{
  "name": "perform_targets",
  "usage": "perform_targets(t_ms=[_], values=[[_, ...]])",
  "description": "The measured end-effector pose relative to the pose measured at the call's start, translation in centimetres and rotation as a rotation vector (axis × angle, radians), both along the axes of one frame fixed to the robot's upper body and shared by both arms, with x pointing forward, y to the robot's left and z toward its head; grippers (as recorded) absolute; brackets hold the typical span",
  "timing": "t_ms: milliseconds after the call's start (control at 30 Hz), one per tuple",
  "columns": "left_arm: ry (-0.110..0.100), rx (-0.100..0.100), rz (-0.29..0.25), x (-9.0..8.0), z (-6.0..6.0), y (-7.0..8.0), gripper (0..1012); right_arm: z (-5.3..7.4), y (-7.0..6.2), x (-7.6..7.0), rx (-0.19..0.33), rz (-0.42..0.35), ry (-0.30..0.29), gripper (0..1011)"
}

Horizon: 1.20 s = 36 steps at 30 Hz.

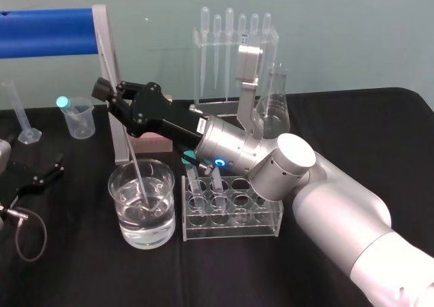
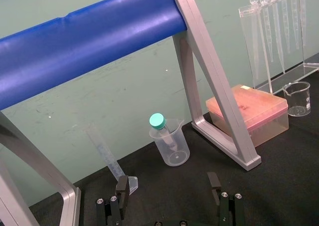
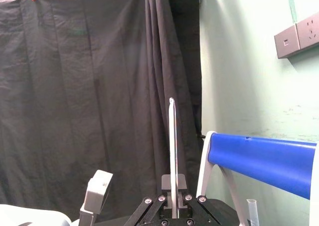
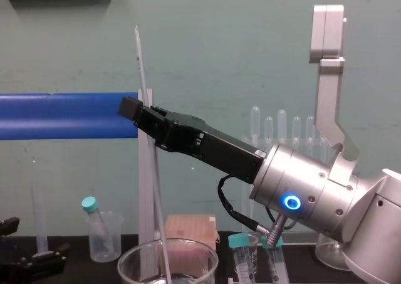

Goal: Hold the thermometer with one hand and immerse one end into the beaker, then reinsert it into the test tube rack.

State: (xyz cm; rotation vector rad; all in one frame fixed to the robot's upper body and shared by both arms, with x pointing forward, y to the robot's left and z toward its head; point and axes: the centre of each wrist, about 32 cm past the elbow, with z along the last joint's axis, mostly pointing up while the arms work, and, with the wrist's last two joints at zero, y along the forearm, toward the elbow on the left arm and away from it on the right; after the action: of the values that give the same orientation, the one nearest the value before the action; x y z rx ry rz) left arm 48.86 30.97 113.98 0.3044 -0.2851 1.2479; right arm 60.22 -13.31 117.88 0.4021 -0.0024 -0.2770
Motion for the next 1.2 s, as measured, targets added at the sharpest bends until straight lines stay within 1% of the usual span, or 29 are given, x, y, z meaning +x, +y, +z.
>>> perform_targets(t_ms=[600, 700, 733, 800, 900, 1000, 1033, 1133, 1167, 1200], values=[[0.0, 0.0, 0.0, 0.0, 0.0, 0.0, 1008, 0.0, 0.0, 0.0, 0.001, 0.0, -0.002, 56], [0.0, 0.0, 0.0, 0.0, 0.0, 0.0, 1008, 0.3, -0.1, -0.1, 0.023, 0.01, -0.028, 55], [0.0, 0.0, 0.0, 0.0, 0.0, 0.0, 1008, 0.6, -0.1, -0.1, 0.04, 0.015, -0.045, 55], [0.0, 0.0, 0.0, 0.0, 0.0, 0.0, 1008, 0.9, -0.1, -0.2, 0.058, 0.02, -0.062, 56], [0.0, 0.0, 0.0, 0.0, 0.0, 0.0, 1008, 1.7, -0.4, -0.3, 0.093, 0.026, -0.095, 55], [0.0, 0.0, 0.0, 0.0, 0.0, 0.0, 1008, 2.2, -0.6, -0.4, 0.12, 0.027, -0.11, 55], [0.0, 0.0, 0.0, 0.0, 0.0, 0.0, 1008, 2.6, -0.7, -0.5, 0.145, 0.029, -0.12, 55], [0.0, 0.0, 0.0, 0.0, 0.0, 0.0, 1008, 3.4, -1.0, -0.6, 0.181, 0.03, -0.141, 56], [0.0, 0.0, 0.0, 0.0, 0.0, 0.0, 1008, 4.0, -1.3, -0.6, 0.205, 0.027, -0.159, 56], [0.0, 0.0, 0.0, 0.0, 0.0, 0.0, 1008, 4.4, -1.4, -0.6, 0.216, 0.025, -0.169, 55]])
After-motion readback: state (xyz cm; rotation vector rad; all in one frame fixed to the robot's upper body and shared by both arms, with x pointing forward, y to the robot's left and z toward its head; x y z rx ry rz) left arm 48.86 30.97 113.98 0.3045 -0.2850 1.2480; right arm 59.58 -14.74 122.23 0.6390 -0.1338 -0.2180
